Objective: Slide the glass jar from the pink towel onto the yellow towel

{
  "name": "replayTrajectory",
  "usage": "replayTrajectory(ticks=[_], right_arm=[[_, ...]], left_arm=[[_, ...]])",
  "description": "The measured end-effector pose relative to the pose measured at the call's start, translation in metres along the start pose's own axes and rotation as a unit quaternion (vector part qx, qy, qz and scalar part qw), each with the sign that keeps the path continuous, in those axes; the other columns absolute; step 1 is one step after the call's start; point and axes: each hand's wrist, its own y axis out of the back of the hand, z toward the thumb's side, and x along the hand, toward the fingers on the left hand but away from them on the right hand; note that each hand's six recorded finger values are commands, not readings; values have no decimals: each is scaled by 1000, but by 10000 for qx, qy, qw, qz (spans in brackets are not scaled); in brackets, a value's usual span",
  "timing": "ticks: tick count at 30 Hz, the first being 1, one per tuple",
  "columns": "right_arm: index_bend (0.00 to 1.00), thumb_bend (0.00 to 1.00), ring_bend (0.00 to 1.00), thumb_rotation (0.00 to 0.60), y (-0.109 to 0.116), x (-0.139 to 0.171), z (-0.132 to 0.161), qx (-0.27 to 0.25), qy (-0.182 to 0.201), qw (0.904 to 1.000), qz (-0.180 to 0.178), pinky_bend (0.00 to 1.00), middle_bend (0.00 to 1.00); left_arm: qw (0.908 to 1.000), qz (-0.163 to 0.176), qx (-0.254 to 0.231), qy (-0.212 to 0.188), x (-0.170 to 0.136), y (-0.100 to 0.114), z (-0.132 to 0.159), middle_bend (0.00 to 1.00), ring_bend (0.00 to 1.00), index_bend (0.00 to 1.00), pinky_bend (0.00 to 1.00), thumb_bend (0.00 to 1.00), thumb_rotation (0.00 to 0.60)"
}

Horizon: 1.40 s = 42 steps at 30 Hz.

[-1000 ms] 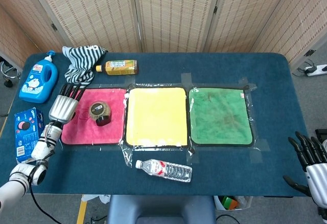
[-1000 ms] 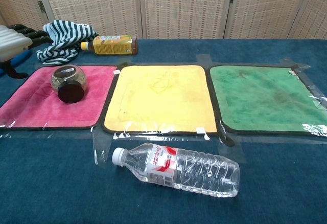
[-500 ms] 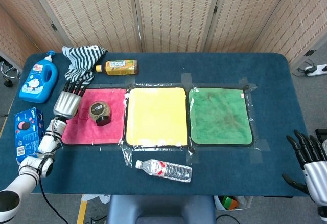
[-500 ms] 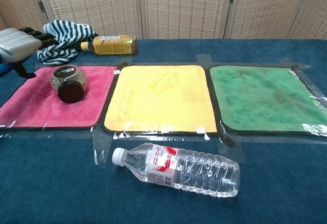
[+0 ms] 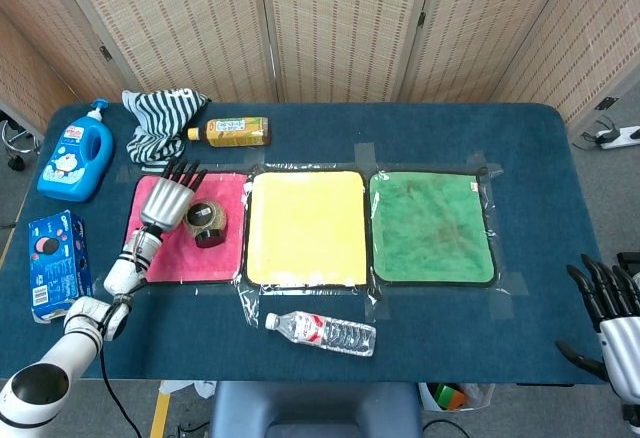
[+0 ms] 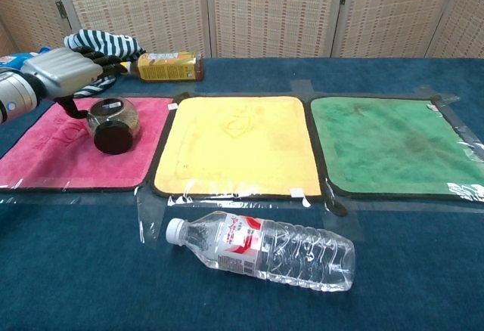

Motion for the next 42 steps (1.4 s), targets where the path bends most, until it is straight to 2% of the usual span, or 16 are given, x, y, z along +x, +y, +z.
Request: replayTrajectory(ticks=[14,27,31,35,42], right_arm=[[0,159,13,600,1,5,-4,-41,-22,10000,-50,0,0],[0,159,12,600,2,9,-9,-80,-44,9999,-82,0,0],[0,158,12,600,2,9,-8,-77,-2,9999,-81,0,0],[0,159,13,600,1,8,-7,-92,30,9999,-72,0,0],[0,159,13,600,0,5,-1,-115,164,9998,-61,0,0]], left_arm=[[9972,445,-220,-563,9,31,60,0,0,19,0,297,600],[9939,737,-324,-748,14,72,112,0,0,19,0,297,600],[9935,823,-353,-706,12,82,113,0,0,19,0,298,600],[9937,888,-365,-580,6,86,94,0,0,19,0,298,600],[9958,782,-82,-473,-14,77,66,0,0,19,0,298,600]])
